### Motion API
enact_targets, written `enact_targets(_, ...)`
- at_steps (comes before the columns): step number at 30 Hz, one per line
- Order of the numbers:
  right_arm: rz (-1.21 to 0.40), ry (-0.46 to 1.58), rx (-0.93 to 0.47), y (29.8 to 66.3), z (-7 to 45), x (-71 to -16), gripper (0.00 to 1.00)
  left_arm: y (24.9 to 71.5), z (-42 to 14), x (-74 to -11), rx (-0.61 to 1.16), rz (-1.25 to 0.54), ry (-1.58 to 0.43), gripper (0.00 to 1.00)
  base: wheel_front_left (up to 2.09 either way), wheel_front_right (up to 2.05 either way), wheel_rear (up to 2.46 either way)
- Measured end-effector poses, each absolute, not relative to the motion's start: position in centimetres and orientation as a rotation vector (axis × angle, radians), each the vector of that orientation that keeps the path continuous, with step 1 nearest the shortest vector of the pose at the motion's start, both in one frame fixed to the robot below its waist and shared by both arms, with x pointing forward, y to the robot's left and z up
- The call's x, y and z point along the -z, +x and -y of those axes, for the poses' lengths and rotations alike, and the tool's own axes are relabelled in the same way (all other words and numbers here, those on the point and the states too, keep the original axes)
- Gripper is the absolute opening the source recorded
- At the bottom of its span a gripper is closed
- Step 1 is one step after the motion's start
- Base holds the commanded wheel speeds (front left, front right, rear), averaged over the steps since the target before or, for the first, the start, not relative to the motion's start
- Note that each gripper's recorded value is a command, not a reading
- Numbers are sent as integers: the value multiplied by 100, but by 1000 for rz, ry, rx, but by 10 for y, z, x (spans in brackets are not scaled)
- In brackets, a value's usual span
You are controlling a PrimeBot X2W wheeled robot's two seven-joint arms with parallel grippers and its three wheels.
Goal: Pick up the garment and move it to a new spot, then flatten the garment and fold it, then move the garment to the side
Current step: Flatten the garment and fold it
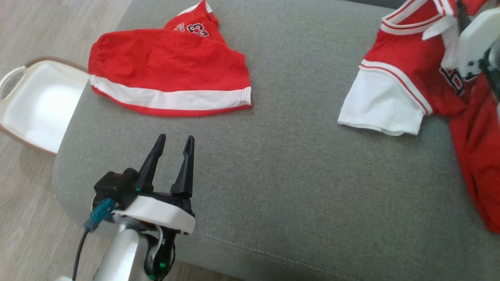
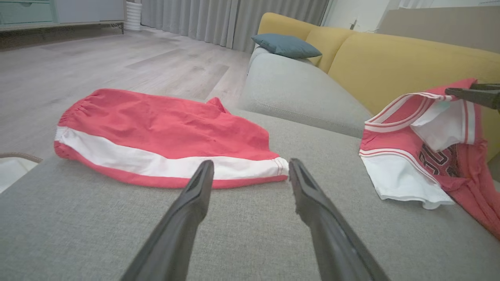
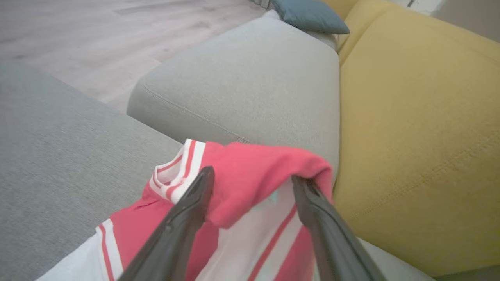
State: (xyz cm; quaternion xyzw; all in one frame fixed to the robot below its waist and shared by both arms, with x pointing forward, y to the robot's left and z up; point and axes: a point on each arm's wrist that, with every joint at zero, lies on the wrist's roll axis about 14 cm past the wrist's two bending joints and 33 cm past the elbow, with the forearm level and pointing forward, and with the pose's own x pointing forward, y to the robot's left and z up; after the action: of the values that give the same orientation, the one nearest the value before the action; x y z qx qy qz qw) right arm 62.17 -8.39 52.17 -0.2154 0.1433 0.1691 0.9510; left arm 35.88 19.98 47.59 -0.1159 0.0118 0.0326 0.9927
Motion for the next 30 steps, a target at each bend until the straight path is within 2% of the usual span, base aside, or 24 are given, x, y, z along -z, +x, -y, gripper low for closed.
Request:
enact_targets(10, -322, -399, -343, 605, 89, -507, 100, 366, -189, -481, -28, -7, -242, 100, 0, 0, 0)
enact_targets(14, -251, -348, -350, 592, 85, -523, 100, 370, -180, -491, 6, 21, -242, 100, 0, 0, 0)
enact_targets(22, -145, -196, -379, 532, 73, -523, 100, 368, -165, -516, 56, 98, -247, 100, 0, 0, 0)
enact_targets(30, -8, -19, -303, 477, 98, -535, 100, 360, -144, -527, 104, 128, -258, 100, 0, 0, 0)
